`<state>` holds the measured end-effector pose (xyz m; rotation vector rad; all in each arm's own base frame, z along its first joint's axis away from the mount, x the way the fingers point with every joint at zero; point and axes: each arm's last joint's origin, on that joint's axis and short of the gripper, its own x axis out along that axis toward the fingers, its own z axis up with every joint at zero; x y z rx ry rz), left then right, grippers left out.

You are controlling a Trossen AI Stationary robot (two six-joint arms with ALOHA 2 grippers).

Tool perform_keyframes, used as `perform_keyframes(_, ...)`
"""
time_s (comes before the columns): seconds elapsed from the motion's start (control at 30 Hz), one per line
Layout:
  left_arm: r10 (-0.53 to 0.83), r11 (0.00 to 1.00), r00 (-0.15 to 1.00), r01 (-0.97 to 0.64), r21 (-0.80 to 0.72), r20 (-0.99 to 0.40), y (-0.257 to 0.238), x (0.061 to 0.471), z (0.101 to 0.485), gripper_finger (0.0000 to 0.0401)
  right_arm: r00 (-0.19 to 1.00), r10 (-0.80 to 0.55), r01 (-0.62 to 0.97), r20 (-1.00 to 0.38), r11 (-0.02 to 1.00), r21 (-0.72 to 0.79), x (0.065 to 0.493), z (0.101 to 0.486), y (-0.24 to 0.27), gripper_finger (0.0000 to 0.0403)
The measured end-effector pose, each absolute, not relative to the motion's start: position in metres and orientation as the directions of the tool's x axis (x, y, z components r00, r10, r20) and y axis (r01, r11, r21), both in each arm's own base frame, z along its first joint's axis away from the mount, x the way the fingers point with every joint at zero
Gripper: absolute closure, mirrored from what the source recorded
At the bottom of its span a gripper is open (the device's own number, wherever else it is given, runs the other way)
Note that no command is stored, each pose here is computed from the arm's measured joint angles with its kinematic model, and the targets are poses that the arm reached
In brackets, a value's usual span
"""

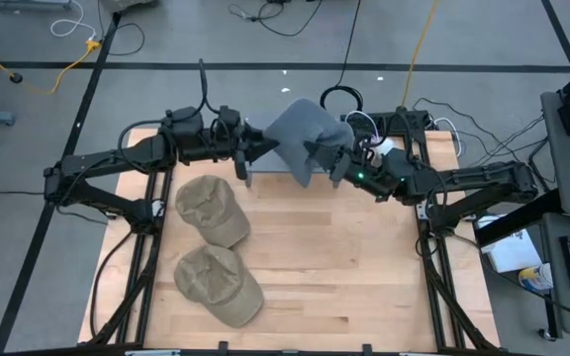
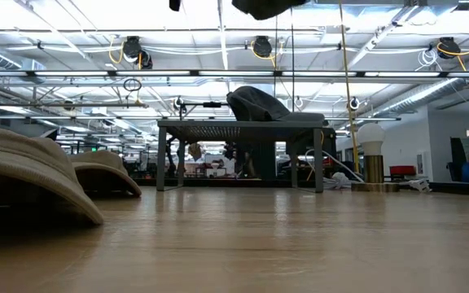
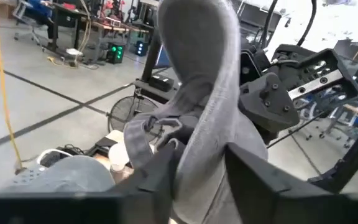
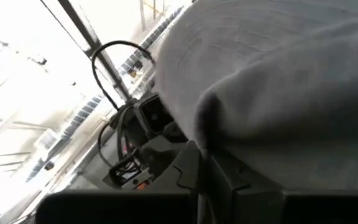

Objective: Pick & Place hat
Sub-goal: Stack the black cap on top of the black cap on the shelf

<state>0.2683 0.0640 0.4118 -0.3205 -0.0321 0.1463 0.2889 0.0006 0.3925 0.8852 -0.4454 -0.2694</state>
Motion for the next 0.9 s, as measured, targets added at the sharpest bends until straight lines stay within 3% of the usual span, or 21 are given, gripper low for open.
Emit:
perform_keyframes(0.2, -0.015, 0.939, 1.000, 0.023, -0.342, 0.025, 0.059, 0.267, 0.414, 0.0385, 0.908, -0.347, 0.057, 0.235, 0.657, 0.752, 0.290, 0.389, 0.002, 0.0383)
perform_keyframes(0.4, -0.144, 0.897, 0.989, 0.139, -0.420, 0.020, 0.056, 0.264, 0.415, 0.0392, 0.975, -0.154, 0.012, 0.159, 0.754, 0.656, 0.282, 0.388, 0.008, 0.0374)
perform_keyframes(0.7, -0.371, 0.787, 0.929, 0.304, -0.537, -0.018, 0.048, 0.253, 0.415, 0.0394, 0.963, 0.255, -0.241, 0.090, 0.654, 0.717, 0.242, 0.403, 0.018, 0.0265)
perform_keyframes(0.9, -0.585, 0.647, 0.810, 0.437, -0.625, -0.039, 0.035, 0.251, 0.412, 0.0394, 0.916, 0.376, -0.357, 0.139, 0.606, 0.711, 0.214, 0.418, 0.018, 0.0213)
